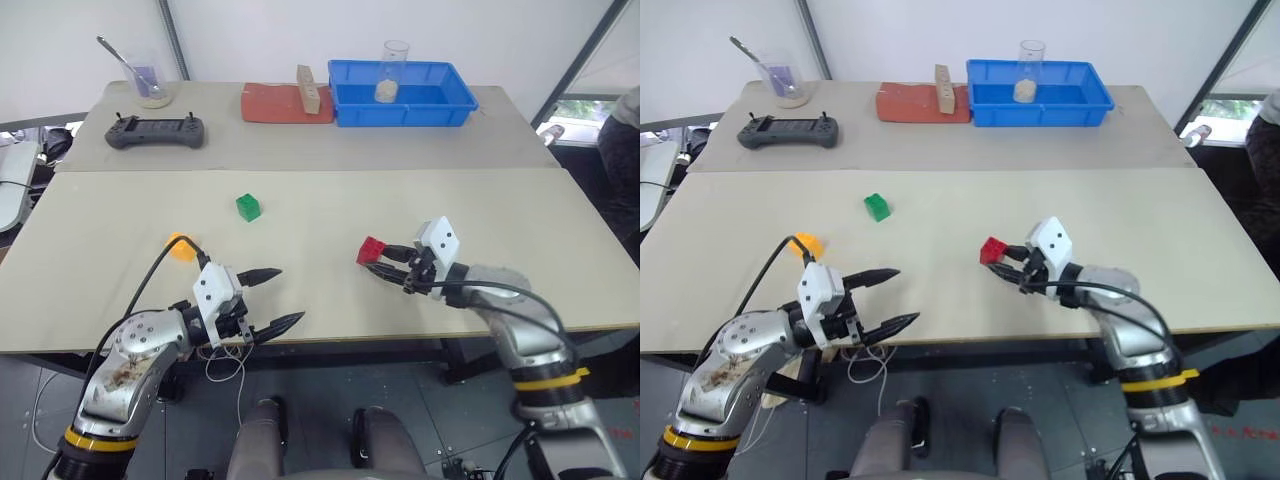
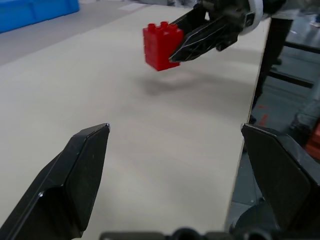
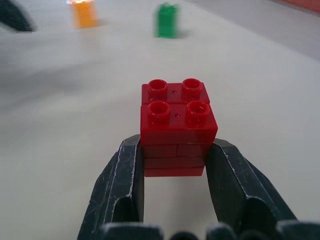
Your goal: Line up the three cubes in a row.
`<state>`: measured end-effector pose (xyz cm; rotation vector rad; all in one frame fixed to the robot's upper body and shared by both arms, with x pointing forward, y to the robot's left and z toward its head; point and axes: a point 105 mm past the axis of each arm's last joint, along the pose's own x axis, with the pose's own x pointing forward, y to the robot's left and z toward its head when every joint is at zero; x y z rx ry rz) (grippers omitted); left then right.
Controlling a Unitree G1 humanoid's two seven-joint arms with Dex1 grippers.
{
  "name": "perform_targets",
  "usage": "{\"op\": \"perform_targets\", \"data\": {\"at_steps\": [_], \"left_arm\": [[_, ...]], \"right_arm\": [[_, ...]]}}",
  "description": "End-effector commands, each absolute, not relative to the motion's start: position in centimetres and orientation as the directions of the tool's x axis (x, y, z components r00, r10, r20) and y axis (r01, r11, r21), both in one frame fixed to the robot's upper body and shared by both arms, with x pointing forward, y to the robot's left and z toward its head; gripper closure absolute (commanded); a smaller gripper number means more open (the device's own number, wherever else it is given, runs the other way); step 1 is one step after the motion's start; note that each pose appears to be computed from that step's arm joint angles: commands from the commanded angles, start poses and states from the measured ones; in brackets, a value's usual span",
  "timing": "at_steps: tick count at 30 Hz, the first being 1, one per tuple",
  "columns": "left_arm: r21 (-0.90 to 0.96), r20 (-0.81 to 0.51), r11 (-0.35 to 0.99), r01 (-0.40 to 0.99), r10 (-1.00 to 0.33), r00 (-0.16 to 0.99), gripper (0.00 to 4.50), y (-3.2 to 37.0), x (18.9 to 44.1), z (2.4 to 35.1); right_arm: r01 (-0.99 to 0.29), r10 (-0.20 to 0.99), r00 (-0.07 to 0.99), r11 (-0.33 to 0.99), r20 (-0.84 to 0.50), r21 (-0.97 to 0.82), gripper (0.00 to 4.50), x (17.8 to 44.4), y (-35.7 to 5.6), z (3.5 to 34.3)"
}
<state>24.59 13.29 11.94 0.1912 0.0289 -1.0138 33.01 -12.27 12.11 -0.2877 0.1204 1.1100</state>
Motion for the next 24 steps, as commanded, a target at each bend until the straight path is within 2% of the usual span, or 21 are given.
{"op": "perform_targets", "data": {"at_steps": [1, 6, 11, 18, 20, 24], "left_arm": [[0.197, -0.066, 0.516, 0.833, -0.841, 0.537, 0.0, 13.1, 23.7, 13.3], [0.193, -0.071, 0.498, 0.845, -0.852, 0.518, 0.0, 12.9, 23.2, 13.5], [0.187, -0.079, 0.464, 0.866, -0.872, 0.484, 0.0, 12.4, 22.8, 13.9], [0.173, -0.097, 0.406, 0.897, -0.9, 0.426, 0.0, 11.9, 22.5, 13.5], [0.168, -0.102, 0.39, 0.905, -0.907, 0.409, 0.0, 11.8, 22.4, 13.4], [0.171, -0.112, 0.373, 0.912, -0.912, 0.394, 0.0, 12.1, 22.8, 13.1]], "right_arm": [[-0.953, 0.925, 0.277, 0.229, -0.261, -0.2, 3.12, 32.5, -12.3, 12.1], [-0.972, 0.921, 0.173, 0.103, -0.348, -0.211, 3.12, 33.0, -13.0, 10.2], [-0.982, 0.924, 0.083, 0.012, -0.372, -0.19, 3.12, 32.8, -12.6, 9.7], [-0.987, 0.915, 0.071, 0.007, -0.396, -0.162, 3.12, 33.4, -12.9, 9.3], [-0.988, 0.911, 0.071, 0.008, -0.406, -0.154, 2.06, 33.5, -13.1, 9.2], [-0.988, 0.904, 0.088, 0.027, -0.419, -0.149, 0.74, 33.9, -13.8, 9.3]]}}
